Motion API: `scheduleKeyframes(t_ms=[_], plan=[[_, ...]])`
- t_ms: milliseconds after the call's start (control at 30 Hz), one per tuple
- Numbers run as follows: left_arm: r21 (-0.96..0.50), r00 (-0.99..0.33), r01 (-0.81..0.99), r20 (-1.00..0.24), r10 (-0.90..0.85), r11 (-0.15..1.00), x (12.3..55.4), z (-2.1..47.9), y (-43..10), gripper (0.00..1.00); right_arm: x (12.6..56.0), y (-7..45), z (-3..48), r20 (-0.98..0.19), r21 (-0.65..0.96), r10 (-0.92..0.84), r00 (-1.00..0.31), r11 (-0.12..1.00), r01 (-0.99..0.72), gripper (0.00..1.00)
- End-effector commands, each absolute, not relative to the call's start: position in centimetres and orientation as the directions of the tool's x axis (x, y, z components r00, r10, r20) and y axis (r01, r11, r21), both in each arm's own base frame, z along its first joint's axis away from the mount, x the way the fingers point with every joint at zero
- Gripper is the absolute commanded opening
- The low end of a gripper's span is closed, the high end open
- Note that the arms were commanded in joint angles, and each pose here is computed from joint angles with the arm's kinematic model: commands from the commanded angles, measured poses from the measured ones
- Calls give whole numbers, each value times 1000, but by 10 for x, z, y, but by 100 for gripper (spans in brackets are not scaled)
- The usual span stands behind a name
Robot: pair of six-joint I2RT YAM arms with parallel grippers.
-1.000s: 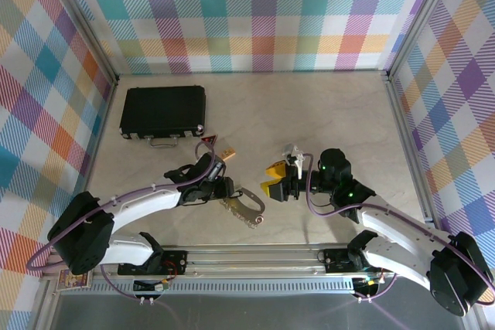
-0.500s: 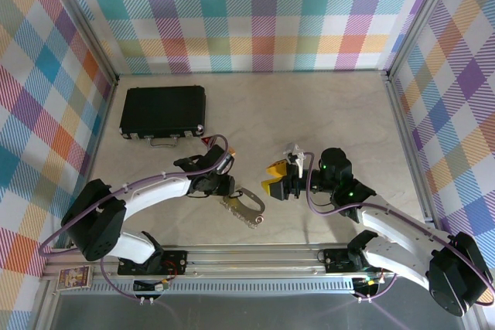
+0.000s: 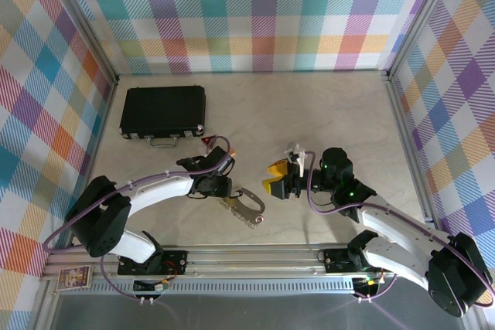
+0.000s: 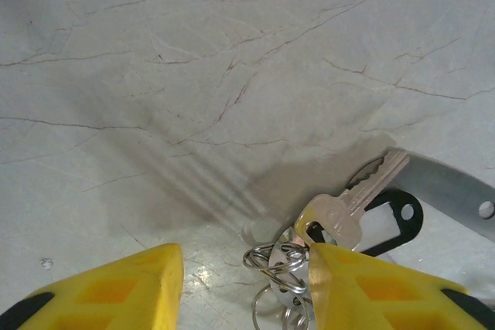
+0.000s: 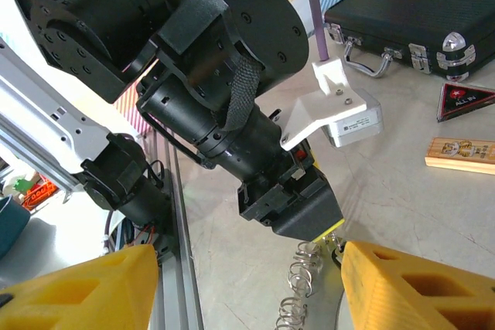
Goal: Put the keys on the keyring
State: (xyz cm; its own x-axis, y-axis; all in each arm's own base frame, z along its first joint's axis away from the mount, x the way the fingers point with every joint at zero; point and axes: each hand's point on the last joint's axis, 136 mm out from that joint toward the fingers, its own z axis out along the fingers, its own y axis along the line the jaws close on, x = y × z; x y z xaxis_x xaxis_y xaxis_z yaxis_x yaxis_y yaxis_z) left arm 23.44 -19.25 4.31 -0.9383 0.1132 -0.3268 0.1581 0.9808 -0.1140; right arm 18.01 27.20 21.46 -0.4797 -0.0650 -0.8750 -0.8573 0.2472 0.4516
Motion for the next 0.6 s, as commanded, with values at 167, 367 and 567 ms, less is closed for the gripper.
scheduleKeyframes(t_ms=[167, 367, 567], plan=[[-94, -945, 157, -303, 122, 983, 226, 34, -186, 47, 177, 269, 221, -883, 449, -42, -468, 221, -866, 64], [-88, -950, 148, -290, 117, 985, 219, 31, -180, 47, 177, 269, 222, -884, 449, -36, -467, 218, -867, 64], [-86, -951, 143, -288, 113, 986, 215, 31, -176, 47, 177, 268, 223, -883, 451, -33, -468, 216, -866, 64]])
